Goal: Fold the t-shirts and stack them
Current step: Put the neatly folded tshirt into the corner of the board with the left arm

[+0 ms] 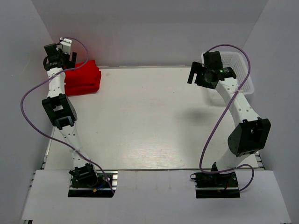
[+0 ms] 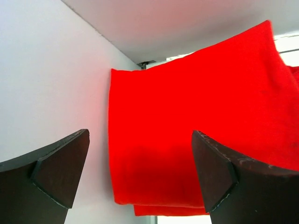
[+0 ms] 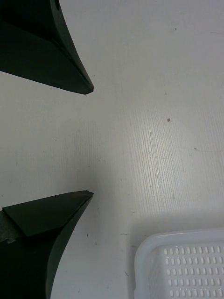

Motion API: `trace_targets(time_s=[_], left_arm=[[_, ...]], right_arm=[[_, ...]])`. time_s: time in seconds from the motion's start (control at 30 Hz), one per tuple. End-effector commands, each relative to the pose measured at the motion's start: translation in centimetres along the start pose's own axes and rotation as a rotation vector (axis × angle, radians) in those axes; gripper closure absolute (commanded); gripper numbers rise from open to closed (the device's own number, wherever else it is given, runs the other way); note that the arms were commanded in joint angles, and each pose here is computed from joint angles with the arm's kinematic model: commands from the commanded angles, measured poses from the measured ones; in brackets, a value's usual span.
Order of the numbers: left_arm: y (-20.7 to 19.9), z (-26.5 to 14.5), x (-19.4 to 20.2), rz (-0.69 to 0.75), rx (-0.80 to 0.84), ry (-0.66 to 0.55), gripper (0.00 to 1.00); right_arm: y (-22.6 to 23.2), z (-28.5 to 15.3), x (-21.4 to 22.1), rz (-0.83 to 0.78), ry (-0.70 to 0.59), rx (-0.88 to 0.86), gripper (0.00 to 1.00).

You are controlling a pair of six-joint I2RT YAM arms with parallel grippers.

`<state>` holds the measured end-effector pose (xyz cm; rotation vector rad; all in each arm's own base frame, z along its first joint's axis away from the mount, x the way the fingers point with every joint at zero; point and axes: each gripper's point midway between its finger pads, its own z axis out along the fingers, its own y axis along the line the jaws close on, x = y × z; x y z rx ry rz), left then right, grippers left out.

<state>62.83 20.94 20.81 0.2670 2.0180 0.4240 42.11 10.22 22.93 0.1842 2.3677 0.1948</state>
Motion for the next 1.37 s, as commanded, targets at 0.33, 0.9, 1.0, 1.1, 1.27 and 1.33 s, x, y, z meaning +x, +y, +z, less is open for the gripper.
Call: trace_targets(time_s=[0.33,0.9,1.0,1.1,1.27,1.33], left_arm=[[-8.9,-8.2,-6.8,-0.332,0.288,-0.084,0.0],[-33.4,-32.4,3.5,-0.497,0.508,0.189,0.0],[-33.3,-34.0,4.4,-0.513,0.488,0.197,0.0],[-33.3,-34.9,4.5,-0.504,0.489,0.186,0.0],[-33.6,-34.7,5.1,-0.474,0.469,0.224,0.0],[-33.9,-34.9,5.3,-0.466,0.475,0.232,0.0]], right_arm=[[1.6,-2.8,1.3,0.018,-0.076,-0.154,0.1],[-1.9,-4.9,13.6,0.033,-0.058,-0.225,0.1],[-2.2,-5.1,14.7,0.051,-0.06,-0.23,0.1],[-2.3,-5.1,15.1,0.07,-0.076,-0.235,0.1],[-2.0,-5.7,14.8,0.057,-0.123,-0.269,0.1],[-1.8,-6.0,14.3,0.062,-0.147,-0.276,0.1]])
